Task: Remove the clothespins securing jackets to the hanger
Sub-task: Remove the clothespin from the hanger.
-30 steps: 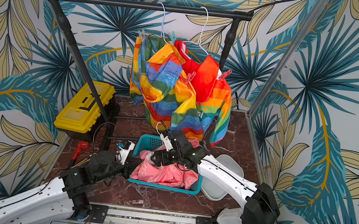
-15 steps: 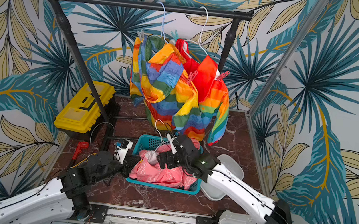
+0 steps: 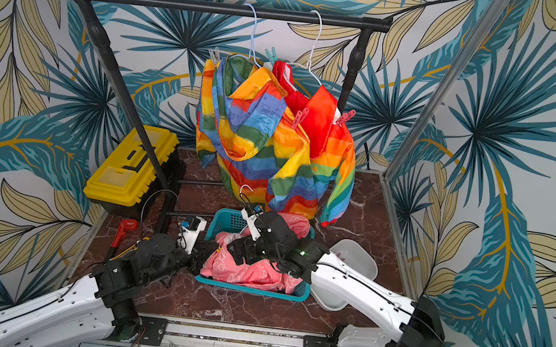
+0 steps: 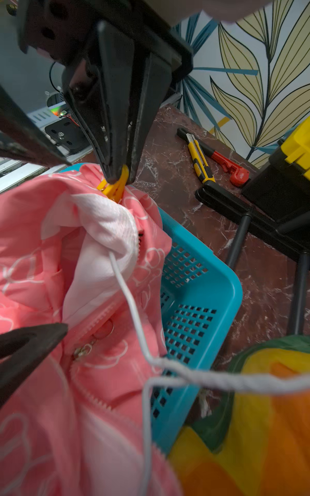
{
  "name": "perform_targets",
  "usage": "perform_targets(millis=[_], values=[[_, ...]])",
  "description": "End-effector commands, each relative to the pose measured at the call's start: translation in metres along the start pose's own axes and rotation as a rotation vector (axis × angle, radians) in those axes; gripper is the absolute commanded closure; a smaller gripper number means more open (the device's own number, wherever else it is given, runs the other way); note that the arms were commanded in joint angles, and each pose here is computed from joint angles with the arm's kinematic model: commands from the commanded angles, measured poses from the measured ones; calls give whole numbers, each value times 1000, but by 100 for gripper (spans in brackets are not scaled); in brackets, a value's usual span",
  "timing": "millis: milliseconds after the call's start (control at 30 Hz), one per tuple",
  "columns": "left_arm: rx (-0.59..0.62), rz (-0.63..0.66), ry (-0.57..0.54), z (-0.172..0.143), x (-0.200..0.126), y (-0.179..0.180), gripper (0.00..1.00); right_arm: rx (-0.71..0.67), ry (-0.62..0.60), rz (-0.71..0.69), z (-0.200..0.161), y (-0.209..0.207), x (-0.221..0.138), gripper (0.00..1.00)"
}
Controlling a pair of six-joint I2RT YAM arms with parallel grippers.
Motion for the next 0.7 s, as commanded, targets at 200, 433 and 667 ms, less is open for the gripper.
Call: perform_targets(millis=[200,433,667], values=[[16,-23,-54,12,-3,-6,100,47,24,190,-9,15,29,48],[16,-46,-63,17,-6,-12,100,78,86,188,-27,12,38,97],[7,-86,-74,23,-22,-18,100,136,125,109,-43,-11,45,100]])
Point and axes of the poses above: each gripper's point midway between its finger pads, its own x axis out along the fingers, its own y axis along the line the jaws close on, z = x × y, the point moved 8 cm from there along -x, back along the fingers, and after that the axes turned 15 degrees about -x, right-handed, at the moved point
